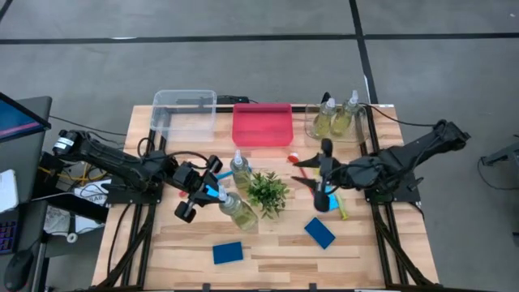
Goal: Pick & Place Kitchen Sink Supplies
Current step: Put the green dishwashing liquid dispenser into the right transparent bin
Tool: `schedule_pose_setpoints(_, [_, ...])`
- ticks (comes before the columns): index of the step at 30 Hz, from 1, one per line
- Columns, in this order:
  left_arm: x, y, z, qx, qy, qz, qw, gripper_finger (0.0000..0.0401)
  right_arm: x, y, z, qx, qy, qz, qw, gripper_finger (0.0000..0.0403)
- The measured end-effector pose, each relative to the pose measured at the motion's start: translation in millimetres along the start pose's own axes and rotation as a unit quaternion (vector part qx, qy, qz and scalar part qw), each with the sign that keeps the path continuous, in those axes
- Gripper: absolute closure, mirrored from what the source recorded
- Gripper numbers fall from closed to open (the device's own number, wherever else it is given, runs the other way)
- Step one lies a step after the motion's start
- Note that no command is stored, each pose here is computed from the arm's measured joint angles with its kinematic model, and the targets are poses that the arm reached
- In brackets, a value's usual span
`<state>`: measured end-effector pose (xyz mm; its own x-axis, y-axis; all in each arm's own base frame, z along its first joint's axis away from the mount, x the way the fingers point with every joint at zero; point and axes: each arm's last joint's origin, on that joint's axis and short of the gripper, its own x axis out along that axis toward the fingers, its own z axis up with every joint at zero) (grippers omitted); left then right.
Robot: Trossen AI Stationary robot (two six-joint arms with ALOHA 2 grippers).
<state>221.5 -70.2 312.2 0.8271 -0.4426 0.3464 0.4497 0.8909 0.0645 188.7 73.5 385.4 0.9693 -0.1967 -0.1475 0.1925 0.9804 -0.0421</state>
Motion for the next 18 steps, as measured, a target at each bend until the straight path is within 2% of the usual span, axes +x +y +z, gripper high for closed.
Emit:
schedule_pose_setpoints(9, [0,0,0,0.000,0.000,0.000,1.000,0.0330,35,25,-6,-0.039,-0.019,0.000,0.999,0.0139])
schedule_pose_setpoints(18, [0,0,0,0.000,0.000,0.000,1.000,0.0330,71,33,-14,-0.035,-0.029,0.051,0.998,0.0127])
